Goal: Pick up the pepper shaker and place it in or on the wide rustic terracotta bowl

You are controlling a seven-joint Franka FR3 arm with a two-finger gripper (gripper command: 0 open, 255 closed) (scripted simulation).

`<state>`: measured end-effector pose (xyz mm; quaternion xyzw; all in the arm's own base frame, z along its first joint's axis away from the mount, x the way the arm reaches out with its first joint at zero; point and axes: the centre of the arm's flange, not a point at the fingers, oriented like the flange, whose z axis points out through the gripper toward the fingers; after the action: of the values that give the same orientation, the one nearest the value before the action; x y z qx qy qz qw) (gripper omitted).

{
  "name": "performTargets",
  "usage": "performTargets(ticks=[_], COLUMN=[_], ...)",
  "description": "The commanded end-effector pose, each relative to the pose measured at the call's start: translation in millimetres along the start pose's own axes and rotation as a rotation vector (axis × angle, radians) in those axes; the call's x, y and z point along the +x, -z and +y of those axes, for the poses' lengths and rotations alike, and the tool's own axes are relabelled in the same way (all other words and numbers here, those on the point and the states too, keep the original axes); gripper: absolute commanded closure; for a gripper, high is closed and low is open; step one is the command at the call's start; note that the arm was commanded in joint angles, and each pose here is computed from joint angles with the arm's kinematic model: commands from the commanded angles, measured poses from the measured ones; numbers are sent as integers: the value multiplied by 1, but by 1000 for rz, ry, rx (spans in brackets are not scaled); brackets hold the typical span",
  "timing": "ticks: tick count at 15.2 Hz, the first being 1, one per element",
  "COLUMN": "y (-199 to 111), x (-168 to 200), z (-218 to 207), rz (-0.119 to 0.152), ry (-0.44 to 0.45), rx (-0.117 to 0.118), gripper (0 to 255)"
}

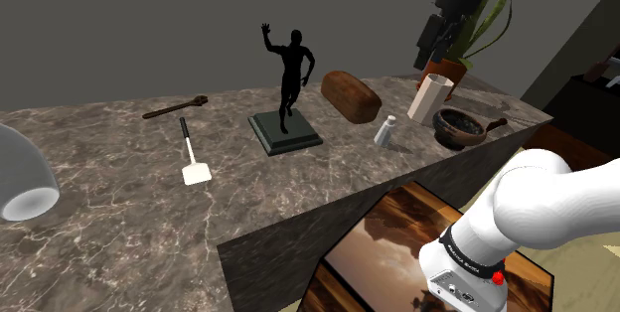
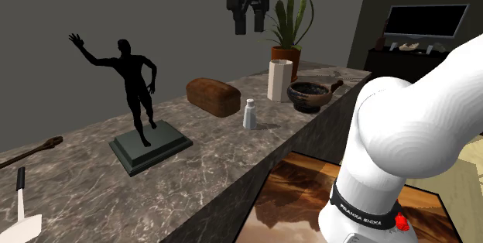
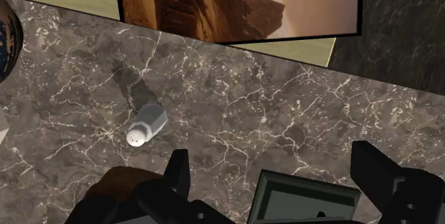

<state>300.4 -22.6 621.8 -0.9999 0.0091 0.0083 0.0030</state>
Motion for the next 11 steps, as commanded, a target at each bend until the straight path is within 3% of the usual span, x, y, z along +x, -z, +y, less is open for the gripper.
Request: performTargets(ticks=[1, 11], y=[0, -103], x=[0, 33], z=[0, 74], rz=[0, 5], ry=[0, -6], rx=[0, -11], gripper=[0, 0])
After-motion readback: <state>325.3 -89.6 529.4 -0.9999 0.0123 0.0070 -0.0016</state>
